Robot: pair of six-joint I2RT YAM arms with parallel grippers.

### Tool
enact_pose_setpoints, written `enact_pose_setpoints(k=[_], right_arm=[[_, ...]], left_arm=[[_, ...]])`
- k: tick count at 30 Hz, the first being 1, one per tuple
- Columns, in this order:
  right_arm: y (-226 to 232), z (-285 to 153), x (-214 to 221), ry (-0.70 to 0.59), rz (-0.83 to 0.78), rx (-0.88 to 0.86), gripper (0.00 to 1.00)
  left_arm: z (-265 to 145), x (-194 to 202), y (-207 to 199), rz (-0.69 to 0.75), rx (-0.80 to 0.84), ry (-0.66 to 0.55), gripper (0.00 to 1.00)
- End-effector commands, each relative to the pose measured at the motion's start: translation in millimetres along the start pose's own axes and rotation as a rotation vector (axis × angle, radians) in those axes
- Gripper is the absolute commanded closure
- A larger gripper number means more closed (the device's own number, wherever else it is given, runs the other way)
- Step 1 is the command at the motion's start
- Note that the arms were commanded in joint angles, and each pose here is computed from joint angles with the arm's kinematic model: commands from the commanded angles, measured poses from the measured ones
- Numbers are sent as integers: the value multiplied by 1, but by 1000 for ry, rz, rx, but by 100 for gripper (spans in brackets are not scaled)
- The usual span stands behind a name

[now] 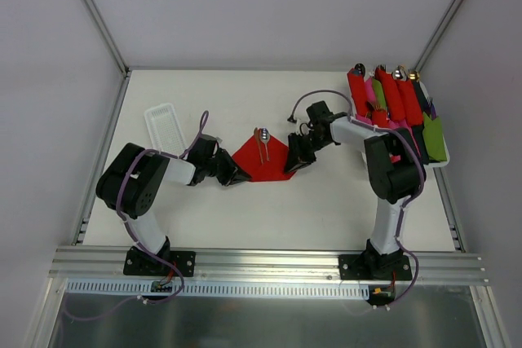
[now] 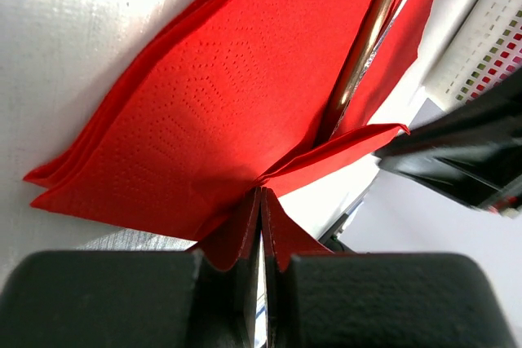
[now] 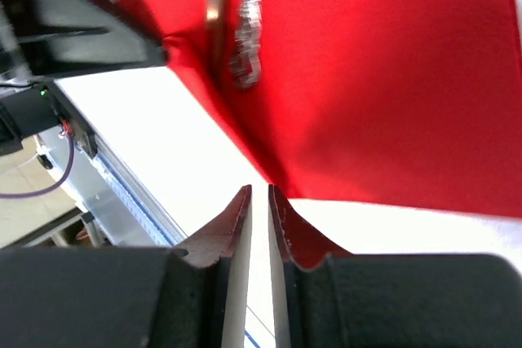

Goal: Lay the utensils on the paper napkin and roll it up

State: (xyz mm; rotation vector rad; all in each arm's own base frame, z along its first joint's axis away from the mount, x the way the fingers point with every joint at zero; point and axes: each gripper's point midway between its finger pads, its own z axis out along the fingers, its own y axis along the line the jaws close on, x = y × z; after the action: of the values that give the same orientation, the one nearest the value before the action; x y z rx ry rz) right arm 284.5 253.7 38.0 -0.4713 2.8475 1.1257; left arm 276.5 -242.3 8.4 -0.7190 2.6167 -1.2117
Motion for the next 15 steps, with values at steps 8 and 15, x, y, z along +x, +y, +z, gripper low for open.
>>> enact_pose_setpoints(k=[8, 15], right_arm=[[67, -31, -5, -63, -159, -128, 86], [36, 4, 11, 18, -69, -100, 89]], left_arm=[[-2, 1, 61, -76, -223, -39, 100], [-3, 0, 60, -79, -220, -44, 100]])
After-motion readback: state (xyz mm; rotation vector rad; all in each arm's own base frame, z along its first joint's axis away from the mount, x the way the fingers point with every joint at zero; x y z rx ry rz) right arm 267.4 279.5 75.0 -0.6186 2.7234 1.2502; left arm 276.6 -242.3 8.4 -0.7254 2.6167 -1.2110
